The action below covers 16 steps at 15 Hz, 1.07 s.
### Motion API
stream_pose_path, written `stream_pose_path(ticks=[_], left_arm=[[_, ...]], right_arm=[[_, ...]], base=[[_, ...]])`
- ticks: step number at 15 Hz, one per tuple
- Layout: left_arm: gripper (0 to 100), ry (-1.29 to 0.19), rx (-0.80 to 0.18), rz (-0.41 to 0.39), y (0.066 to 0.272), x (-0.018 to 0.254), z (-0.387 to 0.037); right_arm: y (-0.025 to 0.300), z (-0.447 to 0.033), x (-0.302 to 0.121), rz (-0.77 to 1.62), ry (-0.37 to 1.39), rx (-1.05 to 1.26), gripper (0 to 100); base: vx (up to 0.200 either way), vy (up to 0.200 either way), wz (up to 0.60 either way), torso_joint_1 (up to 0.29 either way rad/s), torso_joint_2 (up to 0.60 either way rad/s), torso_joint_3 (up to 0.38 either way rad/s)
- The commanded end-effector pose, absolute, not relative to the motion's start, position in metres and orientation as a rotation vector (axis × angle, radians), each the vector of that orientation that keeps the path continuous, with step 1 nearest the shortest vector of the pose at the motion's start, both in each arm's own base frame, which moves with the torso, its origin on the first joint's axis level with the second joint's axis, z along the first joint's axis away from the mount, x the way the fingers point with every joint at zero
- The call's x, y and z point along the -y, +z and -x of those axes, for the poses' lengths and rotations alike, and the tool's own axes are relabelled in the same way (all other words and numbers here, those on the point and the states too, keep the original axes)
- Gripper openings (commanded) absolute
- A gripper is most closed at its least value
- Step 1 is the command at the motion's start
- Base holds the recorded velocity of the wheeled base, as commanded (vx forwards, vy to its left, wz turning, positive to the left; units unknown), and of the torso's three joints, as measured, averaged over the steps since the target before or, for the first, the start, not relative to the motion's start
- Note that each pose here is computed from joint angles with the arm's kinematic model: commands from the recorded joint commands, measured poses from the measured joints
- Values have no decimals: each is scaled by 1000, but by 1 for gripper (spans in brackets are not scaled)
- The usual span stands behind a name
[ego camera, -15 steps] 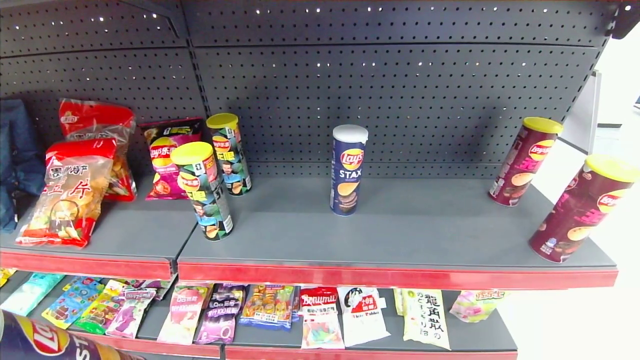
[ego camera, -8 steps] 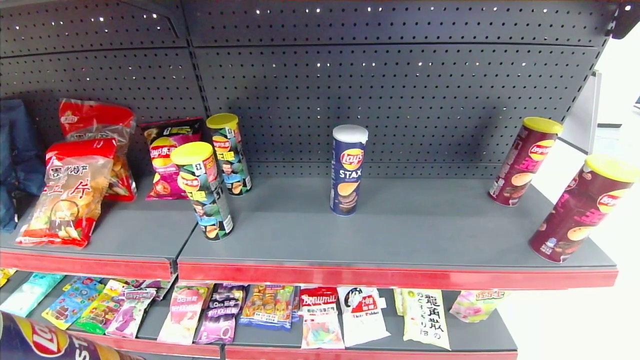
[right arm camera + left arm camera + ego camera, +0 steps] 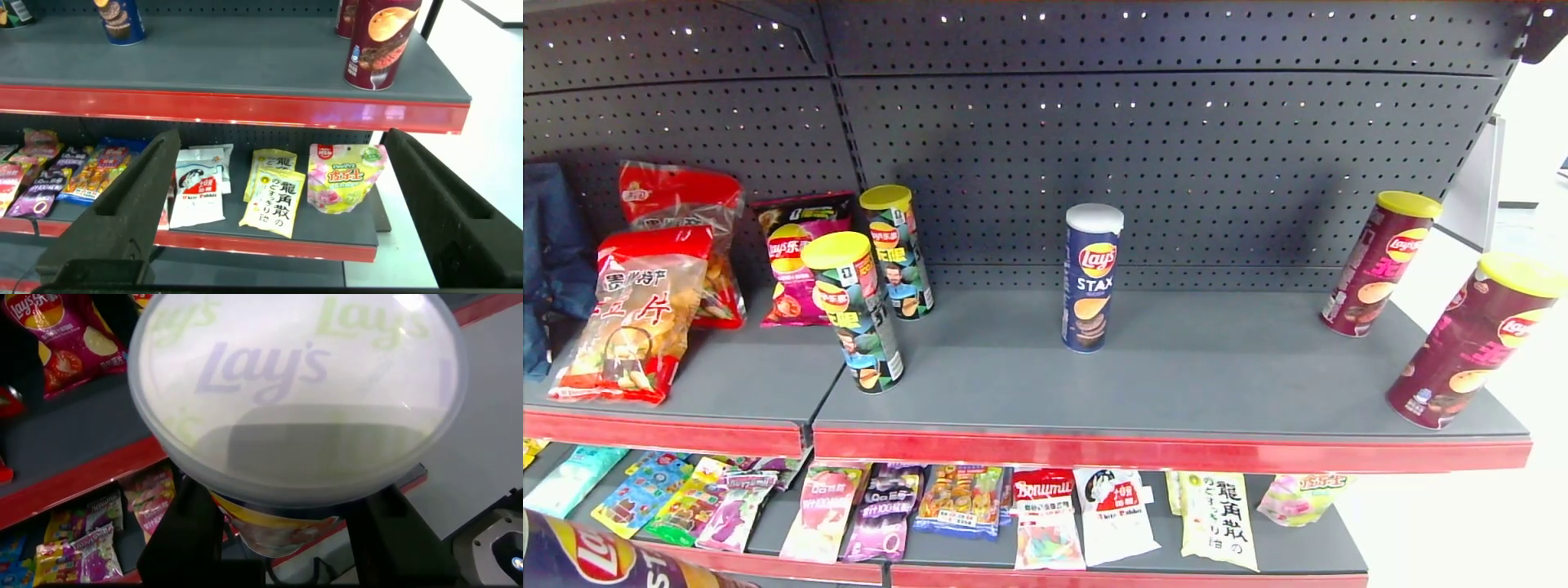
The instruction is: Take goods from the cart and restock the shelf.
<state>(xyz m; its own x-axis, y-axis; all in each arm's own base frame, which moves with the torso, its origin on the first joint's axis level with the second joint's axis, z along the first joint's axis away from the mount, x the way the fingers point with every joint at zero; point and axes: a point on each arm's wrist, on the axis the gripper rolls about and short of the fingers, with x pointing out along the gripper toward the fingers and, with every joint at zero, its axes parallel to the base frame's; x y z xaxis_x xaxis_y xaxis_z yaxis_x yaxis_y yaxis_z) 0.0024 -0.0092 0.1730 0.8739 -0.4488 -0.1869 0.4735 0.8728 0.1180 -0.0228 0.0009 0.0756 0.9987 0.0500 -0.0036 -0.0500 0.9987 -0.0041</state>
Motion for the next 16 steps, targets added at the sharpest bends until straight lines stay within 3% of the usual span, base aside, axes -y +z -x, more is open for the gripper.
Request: stream_pose_path(ticks=[1, 3, 4, 5, 7, 11, 16], left_arm=[[0, -483, -142, -172, 172, 9, 0], [0, -480, -125, -202, 170, 9, 3], [0, -478, -122, -204, 171, 9, 3], [0, -463, -128, -204, 171, 9, 2], [0, -440, -141, -204, 171, 8, 0], [0, -432, -133, -203, 171, 8, 2], [0, -390, -143, -208, 171, 7, 1]], right_arm=[[76, 22, -1, 7, 54, -14, 100], [94, 22, -2, 58, 149, -6, 100], [129, 16, -3, 51, 177, -26, 100], [190, -14, -4, 17, 197, -85, 100], [220, -59, -14, 147, 411, -161, 100], [226, -169, -59, 126, 557, -204, 100], [200, -240, -96, 121, 609, -244, 100]], base=[[0, 0, 0, 0, 0, 0], [0, 0, 0, 0, 0, 0], [0, 0, 0, 0, 0, 0], [0, 0, 0, 0, 0, 0], [0, 0, 0, 0, 0, 0], [0, 0, 0, 0, 0, 0], [0, 0, 0, 0, 0, 0]])
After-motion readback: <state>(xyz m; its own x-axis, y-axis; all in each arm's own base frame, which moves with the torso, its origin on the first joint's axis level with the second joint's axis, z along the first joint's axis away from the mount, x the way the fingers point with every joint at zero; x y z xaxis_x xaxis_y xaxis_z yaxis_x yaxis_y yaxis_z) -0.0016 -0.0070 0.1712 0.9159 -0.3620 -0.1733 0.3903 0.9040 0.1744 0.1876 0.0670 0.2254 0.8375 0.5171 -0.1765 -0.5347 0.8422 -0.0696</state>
